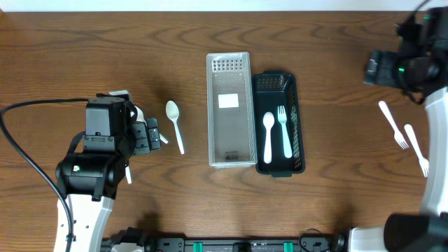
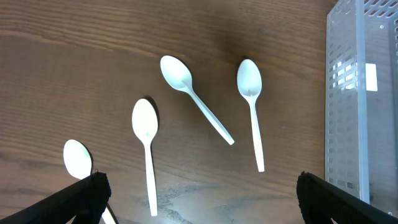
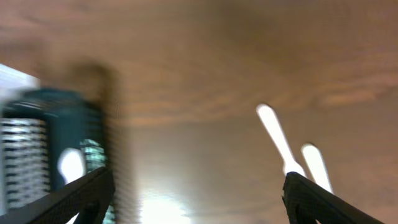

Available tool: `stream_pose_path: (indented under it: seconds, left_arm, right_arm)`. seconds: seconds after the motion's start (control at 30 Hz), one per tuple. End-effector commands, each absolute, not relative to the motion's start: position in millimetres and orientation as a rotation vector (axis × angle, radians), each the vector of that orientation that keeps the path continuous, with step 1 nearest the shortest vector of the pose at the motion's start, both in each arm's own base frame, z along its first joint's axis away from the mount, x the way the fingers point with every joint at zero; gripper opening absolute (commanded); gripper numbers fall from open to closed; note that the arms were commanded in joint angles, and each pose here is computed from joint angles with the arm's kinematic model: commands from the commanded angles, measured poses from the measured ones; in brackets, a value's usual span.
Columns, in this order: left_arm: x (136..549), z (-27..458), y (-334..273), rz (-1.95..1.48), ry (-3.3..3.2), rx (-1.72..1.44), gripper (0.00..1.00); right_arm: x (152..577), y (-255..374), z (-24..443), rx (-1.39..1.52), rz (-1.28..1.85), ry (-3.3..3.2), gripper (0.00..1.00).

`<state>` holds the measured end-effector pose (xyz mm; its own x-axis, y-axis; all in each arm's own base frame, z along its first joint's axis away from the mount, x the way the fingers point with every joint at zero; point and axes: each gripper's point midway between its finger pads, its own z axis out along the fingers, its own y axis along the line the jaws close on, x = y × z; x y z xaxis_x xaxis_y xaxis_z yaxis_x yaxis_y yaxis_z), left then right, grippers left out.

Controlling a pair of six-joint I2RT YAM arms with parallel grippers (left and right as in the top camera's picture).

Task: Pack container
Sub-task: 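Carry the fork into the dark basket and release it, then move the right gripper to the next white fork and grasp it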

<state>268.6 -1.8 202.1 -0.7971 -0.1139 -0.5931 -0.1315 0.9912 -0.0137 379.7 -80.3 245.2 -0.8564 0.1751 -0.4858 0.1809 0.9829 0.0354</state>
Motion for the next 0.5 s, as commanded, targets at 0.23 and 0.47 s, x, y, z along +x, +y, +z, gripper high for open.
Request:
stream_pose_path:
  seconds: [0.23, 0.47]
  left_arm:
    - [267.6, 204.9, 0.2, 0.041, 2.502, -0.19, 0.98]
    - [267.0, 204.4, 0.3, 0.041, 2.505, -0.19, 0.98]
  right_arm:
    - [363.2, -161.3, 136.4, 0.307, -0.023, 2.914, 0.96]
    - [366.1, -175.4, 82.5, 0.326, 0.016, 3.015, 0.98]
